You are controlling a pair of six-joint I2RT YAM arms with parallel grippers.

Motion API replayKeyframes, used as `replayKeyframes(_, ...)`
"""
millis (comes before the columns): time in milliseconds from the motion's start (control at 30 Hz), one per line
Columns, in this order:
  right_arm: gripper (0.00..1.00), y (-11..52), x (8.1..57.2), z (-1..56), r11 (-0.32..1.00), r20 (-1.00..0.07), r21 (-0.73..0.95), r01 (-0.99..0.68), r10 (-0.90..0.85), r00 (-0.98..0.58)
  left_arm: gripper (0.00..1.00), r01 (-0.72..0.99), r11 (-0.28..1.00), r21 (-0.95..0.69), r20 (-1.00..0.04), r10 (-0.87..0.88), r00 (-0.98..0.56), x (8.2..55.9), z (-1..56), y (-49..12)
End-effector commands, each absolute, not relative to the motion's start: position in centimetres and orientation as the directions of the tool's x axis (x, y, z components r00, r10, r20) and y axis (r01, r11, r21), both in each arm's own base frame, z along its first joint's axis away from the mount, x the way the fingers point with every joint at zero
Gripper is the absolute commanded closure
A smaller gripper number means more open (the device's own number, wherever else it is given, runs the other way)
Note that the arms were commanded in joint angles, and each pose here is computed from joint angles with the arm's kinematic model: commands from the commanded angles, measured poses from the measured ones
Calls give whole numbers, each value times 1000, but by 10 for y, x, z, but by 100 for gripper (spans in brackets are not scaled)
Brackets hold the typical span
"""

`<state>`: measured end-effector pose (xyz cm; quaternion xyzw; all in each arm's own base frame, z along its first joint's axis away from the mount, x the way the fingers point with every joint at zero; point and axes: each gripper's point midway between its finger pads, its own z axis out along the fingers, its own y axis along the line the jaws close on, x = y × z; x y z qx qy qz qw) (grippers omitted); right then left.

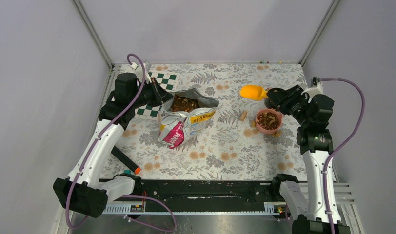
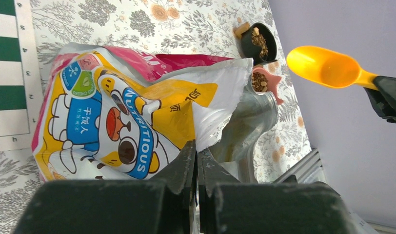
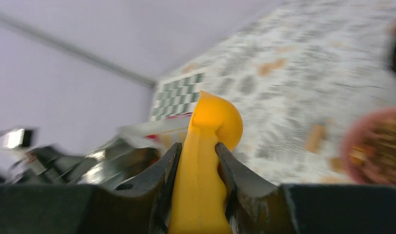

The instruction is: Serve the pet food

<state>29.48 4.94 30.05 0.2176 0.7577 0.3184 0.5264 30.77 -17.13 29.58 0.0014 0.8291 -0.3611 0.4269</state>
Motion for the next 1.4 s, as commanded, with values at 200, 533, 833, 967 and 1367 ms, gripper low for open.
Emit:
replayKeyframes(200, 97, 183, 263, 402, 399, -684, 710, -580, 586, -434, 100, 366, 625, -689, -672, -363, -646, 298, 339, -189)
replayKeyframes(533, 99, 274, 279, 340, 597, -773, 618, -511, 344, -533, 100, 356, 618, -701, -668, -395, -630, 302, 351, -188)
replayKeyframes(833, 100, 295, 311, 266, 820, -801, 441, -364, 176, -573, 100, 354, 614, -705, -662, -392, -638, 301, 349, -189)
replayKeyframes(967, 100, 311, 310, 229, 840, -768, 404, -363, 95, -634, 100, 354, 601, -716, -653, -398, -644, 303, 347, -192)
replayKeyframes(1367, 100, 405, 267, 200, 479, -457, 807, -346, 136, -879, 100, 336, 604, -723, -637, -394, -663, 308, 333, -194)
